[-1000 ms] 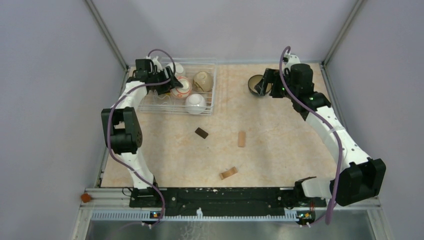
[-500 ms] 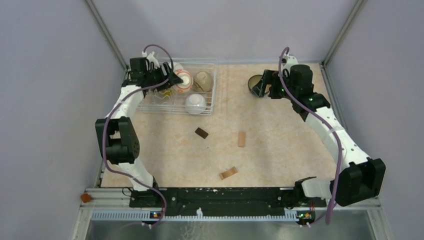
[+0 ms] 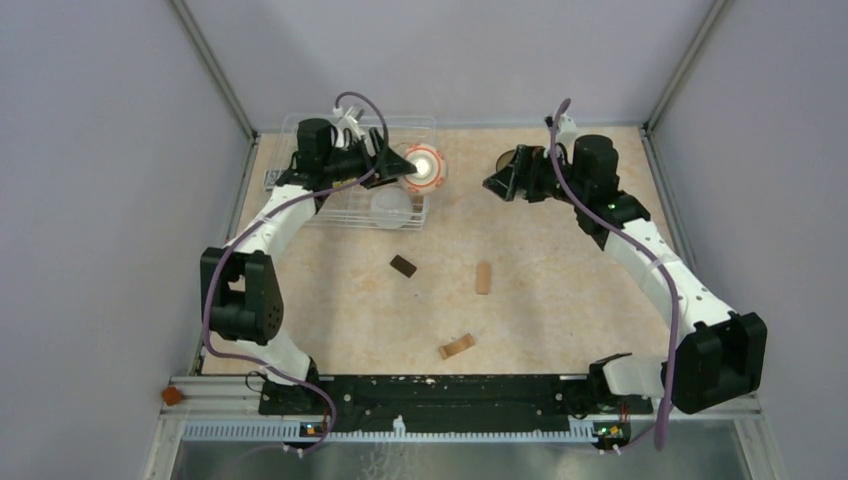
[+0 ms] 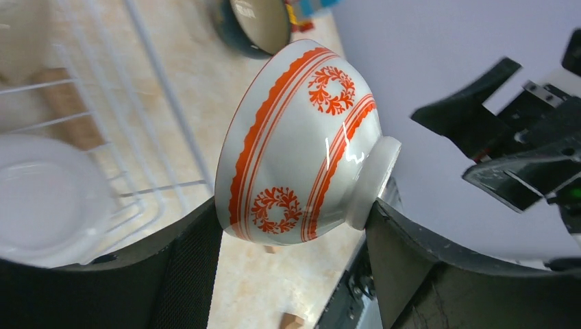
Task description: Unload the bowls from the dish rack
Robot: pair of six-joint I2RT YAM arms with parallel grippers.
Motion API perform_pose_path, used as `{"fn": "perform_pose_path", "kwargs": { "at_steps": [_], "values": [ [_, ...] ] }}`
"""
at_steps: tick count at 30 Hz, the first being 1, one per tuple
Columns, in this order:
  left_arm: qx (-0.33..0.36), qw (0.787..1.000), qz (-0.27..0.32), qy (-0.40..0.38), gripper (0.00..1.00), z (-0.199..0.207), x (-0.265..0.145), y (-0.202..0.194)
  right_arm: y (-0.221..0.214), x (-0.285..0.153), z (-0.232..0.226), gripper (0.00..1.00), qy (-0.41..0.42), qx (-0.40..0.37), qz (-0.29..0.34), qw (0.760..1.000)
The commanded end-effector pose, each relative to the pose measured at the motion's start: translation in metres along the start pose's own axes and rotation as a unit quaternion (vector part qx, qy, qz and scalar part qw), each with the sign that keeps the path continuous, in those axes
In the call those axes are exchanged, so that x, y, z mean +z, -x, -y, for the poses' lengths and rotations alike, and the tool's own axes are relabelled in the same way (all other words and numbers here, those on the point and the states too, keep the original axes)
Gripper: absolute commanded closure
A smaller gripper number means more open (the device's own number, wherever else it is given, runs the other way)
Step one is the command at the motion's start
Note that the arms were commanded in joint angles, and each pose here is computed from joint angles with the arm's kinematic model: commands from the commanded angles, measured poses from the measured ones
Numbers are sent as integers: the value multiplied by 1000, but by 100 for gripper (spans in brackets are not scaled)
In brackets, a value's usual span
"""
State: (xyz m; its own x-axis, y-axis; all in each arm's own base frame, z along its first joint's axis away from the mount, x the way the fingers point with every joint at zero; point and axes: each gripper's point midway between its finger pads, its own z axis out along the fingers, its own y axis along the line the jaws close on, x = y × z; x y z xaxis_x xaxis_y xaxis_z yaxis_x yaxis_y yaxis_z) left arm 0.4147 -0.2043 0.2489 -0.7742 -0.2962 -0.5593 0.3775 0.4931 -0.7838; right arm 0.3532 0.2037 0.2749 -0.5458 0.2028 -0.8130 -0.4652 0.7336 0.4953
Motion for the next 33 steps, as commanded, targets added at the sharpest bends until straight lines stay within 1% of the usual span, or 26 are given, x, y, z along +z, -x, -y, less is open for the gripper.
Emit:
{"fn": "perform_pose_path", "kwargs": {
  "at_steps": [1, 6, 14, 22, 25, 28, 33],
  "values": [
    [46, 991, 2, -124, 42, 83, -3, 3, 25, -10, -39, 10, 79, -19, 46, 996],
    [34, 981, -17, -189, 42, 115, 0, -6, 34, -14, -53, 12, 114, -14, 72, 991],
    [19, 969, -29, -245, 42, 145, -1, -10, 46, -23, -78, 13, 178, 25, 108, 978],
    [11, 955, -42, -294, 42, 170, -7, -17, 57, -40, -110, 20, 265, 36, 122, 956],
    [9, 948, -46, -315, 42, 180, -10, -20, 63, -50, -124, 25, 299, 32, 133, 944],
    [6, 941, -49, -335, 42, 188, -11, -23, 65, -55, -131, 30, 318, 32, 129, 939],
    [-5, 927, -60, -369, 42, 202, -13, -28, 69, -67, -146, 49, 355, 35, 126, 926]
  ]
}}
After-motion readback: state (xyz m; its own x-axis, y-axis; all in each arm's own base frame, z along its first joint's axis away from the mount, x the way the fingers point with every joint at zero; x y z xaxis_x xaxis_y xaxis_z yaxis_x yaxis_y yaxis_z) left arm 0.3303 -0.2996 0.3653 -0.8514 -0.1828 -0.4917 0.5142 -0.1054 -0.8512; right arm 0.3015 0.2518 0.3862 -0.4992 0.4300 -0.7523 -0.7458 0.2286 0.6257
